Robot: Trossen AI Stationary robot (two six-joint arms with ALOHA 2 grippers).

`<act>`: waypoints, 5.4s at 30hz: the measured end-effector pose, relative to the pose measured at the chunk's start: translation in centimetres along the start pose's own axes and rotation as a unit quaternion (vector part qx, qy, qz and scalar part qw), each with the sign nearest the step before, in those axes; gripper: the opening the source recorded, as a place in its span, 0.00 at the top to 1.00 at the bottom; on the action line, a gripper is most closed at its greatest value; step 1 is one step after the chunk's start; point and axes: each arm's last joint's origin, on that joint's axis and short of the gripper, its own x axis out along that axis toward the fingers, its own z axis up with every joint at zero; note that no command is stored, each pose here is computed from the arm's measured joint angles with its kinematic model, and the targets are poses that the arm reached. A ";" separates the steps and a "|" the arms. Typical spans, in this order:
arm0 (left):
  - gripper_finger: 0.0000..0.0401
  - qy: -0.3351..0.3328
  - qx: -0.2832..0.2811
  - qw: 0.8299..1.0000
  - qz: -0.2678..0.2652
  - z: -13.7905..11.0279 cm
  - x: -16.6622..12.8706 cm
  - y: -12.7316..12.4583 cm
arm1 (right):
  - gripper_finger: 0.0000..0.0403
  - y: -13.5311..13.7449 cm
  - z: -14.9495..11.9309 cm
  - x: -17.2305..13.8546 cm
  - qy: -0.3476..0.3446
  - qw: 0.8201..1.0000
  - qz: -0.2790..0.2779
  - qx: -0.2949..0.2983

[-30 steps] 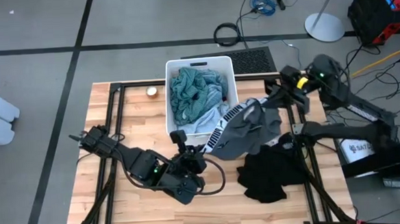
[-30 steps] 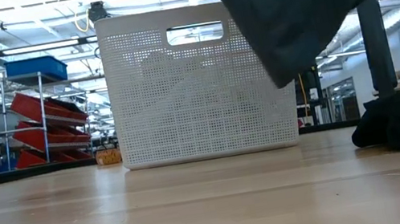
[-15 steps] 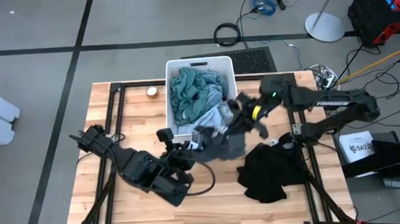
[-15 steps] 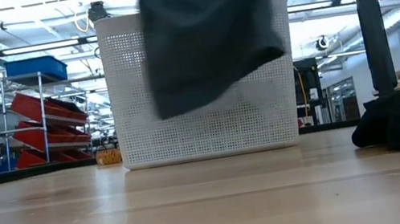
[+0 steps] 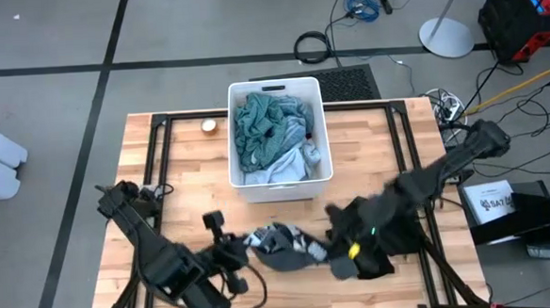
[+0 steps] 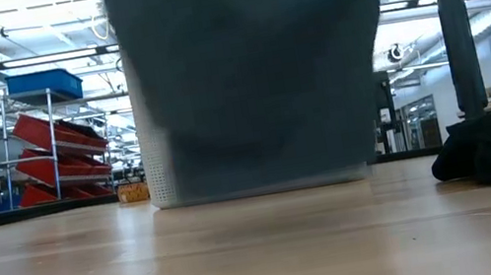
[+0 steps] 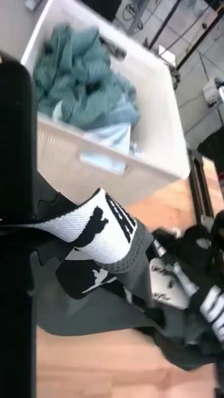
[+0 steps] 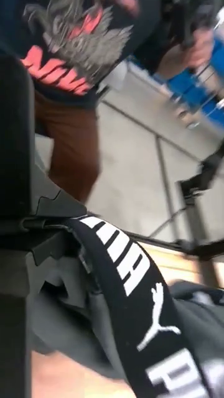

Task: Sort clothes
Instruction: Put the gray boxer into the white laundry bin

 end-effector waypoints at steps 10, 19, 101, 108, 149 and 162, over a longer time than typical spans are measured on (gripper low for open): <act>0.99 0.040 -0.006 0.999 -0.034 -3.9 6.0 -7.7 | 1.00 0.1 -7.8 10.0 0.093 0.990 0.077 0.066; 0.99 0.083 -0.009 0.992 -0.096 -4.3 10.4 -10.1 | 1.00 -1.9 -6.9 13.0 0.080 0.995 -0.014 0.050; 0.97 0.124 0.131 0.961 -0.211 -3.8 11.6 -9.8 | 0.49 -0.8 -1.2 9.9 0.206 0.953 -0.143 -0.167; 0.97 0.110 0.123 0.962 -0.219 -3.6 11.4 -10.1 | 0.49 0.4 -1.1 7.1 0.310 0.923 -0.201 -0.107; 0.46 0.031 0.367 0.898 -0.240 -2.0 26.2 -6.5 | 0.49 8.8 -8.0 5.4 0.313 0.913 -0.258 -0.038; 0.46 0.044 0.351 0.892 -0.283 -3.6 31.7 -5.5 | 0.49 8.9 -8.0 5.7 0.301 0.919 -0.254 -0.024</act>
